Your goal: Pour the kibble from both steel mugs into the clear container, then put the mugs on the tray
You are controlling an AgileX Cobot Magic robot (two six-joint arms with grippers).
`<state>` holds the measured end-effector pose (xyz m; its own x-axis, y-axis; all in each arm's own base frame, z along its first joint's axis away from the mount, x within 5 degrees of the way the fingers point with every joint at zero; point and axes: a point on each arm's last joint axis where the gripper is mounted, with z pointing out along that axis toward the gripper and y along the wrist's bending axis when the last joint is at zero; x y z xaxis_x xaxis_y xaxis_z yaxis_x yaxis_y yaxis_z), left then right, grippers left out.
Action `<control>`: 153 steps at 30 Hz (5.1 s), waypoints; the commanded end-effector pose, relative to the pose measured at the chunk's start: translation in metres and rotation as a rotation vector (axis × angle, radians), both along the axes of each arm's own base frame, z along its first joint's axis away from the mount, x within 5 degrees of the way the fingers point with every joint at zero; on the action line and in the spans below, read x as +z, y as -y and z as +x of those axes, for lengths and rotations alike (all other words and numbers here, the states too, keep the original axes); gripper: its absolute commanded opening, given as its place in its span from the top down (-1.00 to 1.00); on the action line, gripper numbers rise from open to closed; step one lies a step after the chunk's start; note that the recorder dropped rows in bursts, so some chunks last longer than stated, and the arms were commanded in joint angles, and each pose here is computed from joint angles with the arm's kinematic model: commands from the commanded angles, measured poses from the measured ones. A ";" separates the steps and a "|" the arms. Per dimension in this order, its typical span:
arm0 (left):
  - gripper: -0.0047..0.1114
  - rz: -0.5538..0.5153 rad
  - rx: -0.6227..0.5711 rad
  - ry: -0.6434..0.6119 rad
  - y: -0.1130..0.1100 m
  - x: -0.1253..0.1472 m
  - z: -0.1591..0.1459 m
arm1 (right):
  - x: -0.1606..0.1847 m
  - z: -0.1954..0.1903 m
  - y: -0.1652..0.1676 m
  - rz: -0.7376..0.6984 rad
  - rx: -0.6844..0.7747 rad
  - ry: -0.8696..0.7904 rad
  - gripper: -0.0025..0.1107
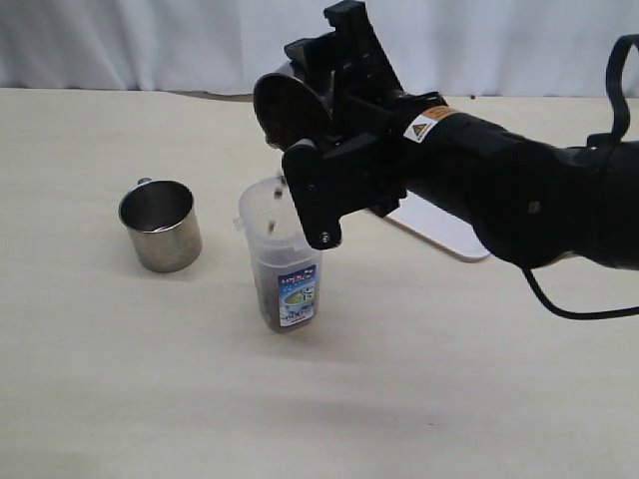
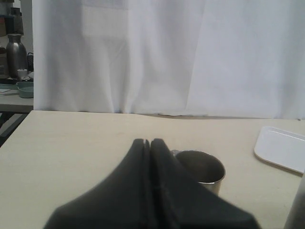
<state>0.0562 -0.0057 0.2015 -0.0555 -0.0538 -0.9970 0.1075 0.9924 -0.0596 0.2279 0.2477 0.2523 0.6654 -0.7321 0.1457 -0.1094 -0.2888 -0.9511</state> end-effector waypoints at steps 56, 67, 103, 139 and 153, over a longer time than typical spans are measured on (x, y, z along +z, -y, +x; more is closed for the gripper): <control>0.92 -0.009 -0.002 0.011 0.000 0.000 0.000 | 0.019 0.000 -0.005 0.003 0.056 0.219 0.87; 0.92 -0.009 -0.002 0.011 0.000 0.000 0.000 | 0.020 0.000 -0.005 0.001 0.061 0.229 0.87; 0.92 -0.009 -0.002 0.011 0.000 0.000 0.000 | 0.024 -0.002 -0.007 -0.013 0.101 0.310 0.87; 0.92 -0.009 -0.002 0.011 0.000 0.000 0.000 | 0.022 -0.002 -0.008 -0.012 0.105 0.338 0.87; 0.92 -0.009 -0.002 0.011 0.000 0.000 0.000 | 0.022 -0.002 -0.008 -0.012 0.107 0.344 0.87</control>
